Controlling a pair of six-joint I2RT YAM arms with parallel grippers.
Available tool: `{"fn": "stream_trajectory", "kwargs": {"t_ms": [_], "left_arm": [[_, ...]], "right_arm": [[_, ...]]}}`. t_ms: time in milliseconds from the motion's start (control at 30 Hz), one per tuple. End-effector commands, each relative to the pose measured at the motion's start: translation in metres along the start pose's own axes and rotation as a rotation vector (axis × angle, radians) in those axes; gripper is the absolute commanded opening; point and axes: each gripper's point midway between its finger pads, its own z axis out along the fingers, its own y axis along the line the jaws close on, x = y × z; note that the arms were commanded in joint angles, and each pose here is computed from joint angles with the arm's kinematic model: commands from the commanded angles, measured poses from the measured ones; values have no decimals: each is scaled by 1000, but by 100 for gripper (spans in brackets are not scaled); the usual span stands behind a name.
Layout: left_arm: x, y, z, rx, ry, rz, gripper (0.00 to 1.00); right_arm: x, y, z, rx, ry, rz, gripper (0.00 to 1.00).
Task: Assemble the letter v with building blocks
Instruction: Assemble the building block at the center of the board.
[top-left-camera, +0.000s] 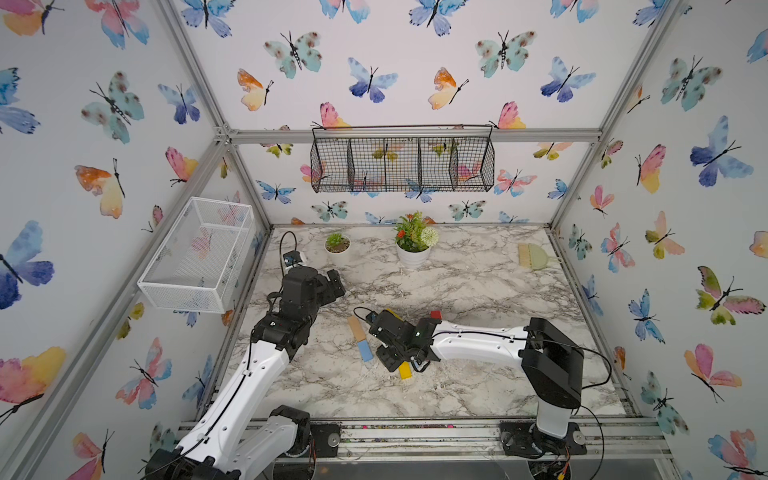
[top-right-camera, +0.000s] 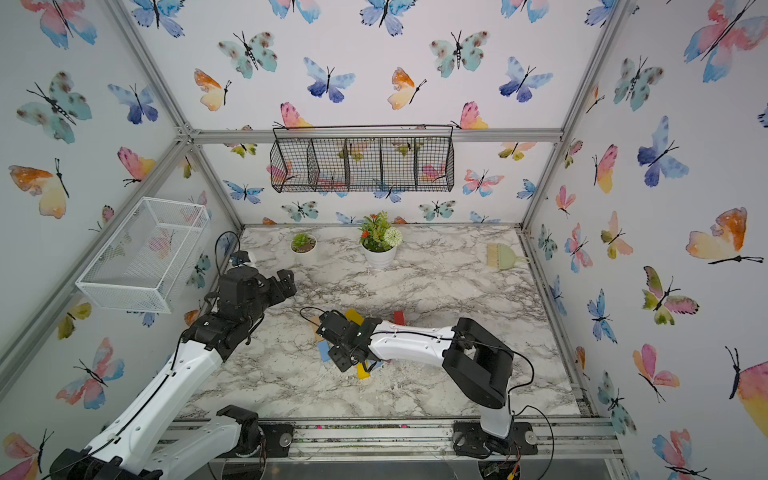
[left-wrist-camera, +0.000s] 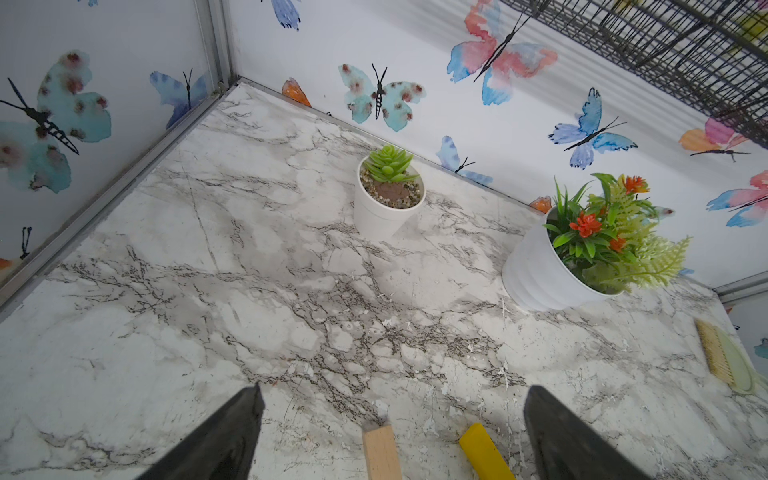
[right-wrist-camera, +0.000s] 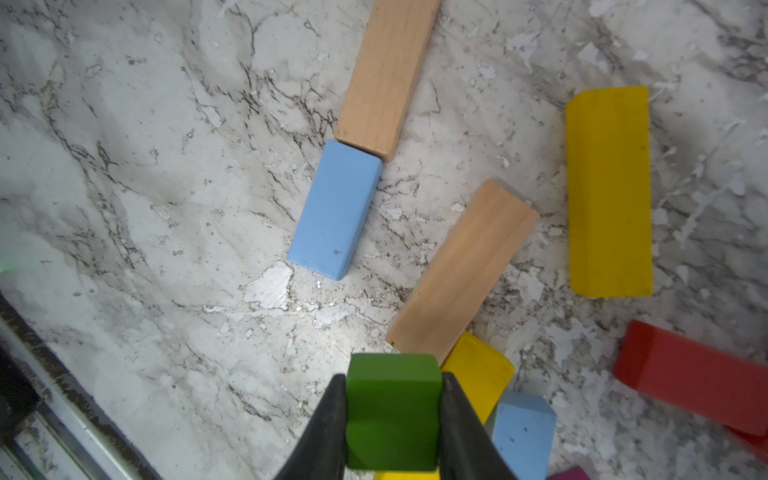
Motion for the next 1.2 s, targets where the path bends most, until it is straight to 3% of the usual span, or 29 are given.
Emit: {"fn": "stream_trajectory", "kwargs": {"t_ms": [0, 633, 1167], "left_arm": [[-11, 0, -4, 2, -25, -10, 98], [-16, 2, -7, 9, -27, -11, 98], [-16, 4, -10, 16, -37, -2, 98]], "right_arm": [[-8, 12, 3, -57, 1, -22, 24], [27, 47, 31, -93, 129, 24, 23], [31, 53, 47, -64, 182, 41, 23]]}}
